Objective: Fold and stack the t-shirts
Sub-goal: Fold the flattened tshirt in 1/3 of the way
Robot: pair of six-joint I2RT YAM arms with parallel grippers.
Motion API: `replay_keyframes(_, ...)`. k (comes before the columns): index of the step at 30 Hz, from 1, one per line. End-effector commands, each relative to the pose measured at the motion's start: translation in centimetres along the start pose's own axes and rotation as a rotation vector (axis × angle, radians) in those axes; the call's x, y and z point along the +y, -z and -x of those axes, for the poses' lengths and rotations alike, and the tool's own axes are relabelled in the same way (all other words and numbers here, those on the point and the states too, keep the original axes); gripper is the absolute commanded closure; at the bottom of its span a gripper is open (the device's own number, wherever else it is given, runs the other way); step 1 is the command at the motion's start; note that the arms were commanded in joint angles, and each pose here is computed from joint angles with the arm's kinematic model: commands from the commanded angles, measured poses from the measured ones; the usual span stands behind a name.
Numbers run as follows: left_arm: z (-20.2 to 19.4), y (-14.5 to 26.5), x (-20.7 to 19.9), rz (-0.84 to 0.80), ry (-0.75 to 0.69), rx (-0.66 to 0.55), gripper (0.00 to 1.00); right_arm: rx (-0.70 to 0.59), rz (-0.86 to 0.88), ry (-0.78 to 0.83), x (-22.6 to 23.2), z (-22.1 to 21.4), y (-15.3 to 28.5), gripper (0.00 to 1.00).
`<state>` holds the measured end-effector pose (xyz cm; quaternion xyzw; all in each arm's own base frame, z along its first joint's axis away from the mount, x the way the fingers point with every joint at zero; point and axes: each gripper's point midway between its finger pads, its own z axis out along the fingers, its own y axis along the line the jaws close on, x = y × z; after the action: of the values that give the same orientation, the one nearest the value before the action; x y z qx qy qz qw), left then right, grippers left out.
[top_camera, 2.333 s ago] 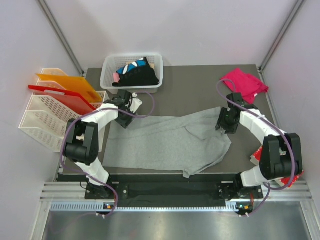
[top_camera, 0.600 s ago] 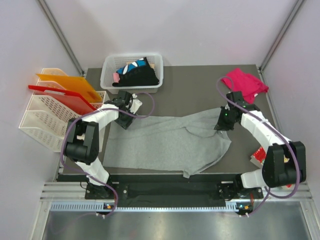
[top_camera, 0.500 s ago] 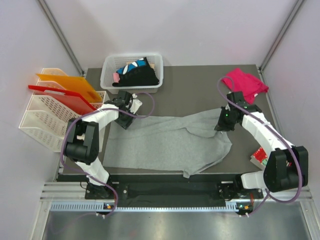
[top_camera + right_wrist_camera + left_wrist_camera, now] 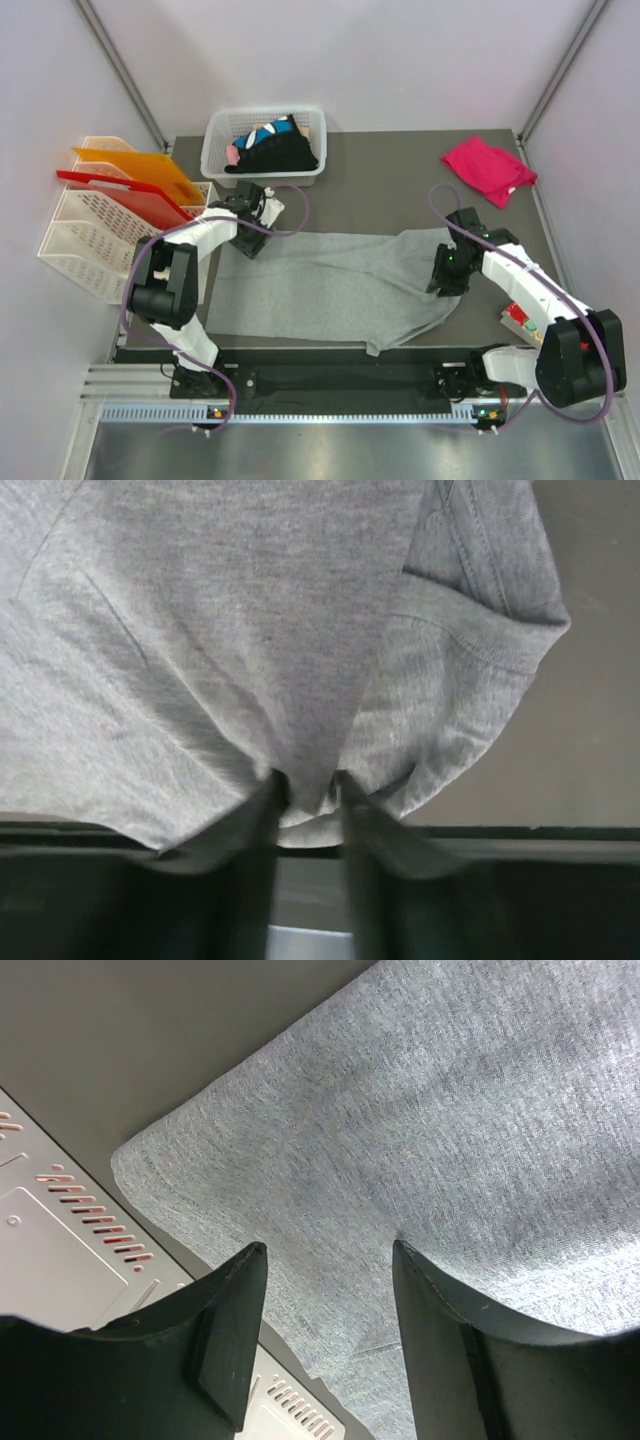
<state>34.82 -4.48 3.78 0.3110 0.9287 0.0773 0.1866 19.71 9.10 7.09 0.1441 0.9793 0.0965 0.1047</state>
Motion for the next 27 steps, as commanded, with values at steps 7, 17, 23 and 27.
replay_keyframes(7,0.8,1.0,-0.1,-0.014,0.021,-0.017,0.41,-0.057,0.01,0.031,2.2,3.1,2.3,0.36)
replay_keyframes(17,0.4,1.1,0.1,0.0,0.009,-0.012,0.42,-0.142,-0.018,0.08,7.2,14.5,-0.6,0.37)
replay_keyframes(23,-0.1,1.5,0.5,0.023,-0.013,-0.013,0.41,-0.071,-0.068,0.054,6.5,16.2,-5.7,0.4)
replay_keyframes(27,-0.8,1.3,1.0,0.034,-0.019,-0.005,0.41,-0.024,-0.109,0.009,4.3,15.7,-7.4,0.41)
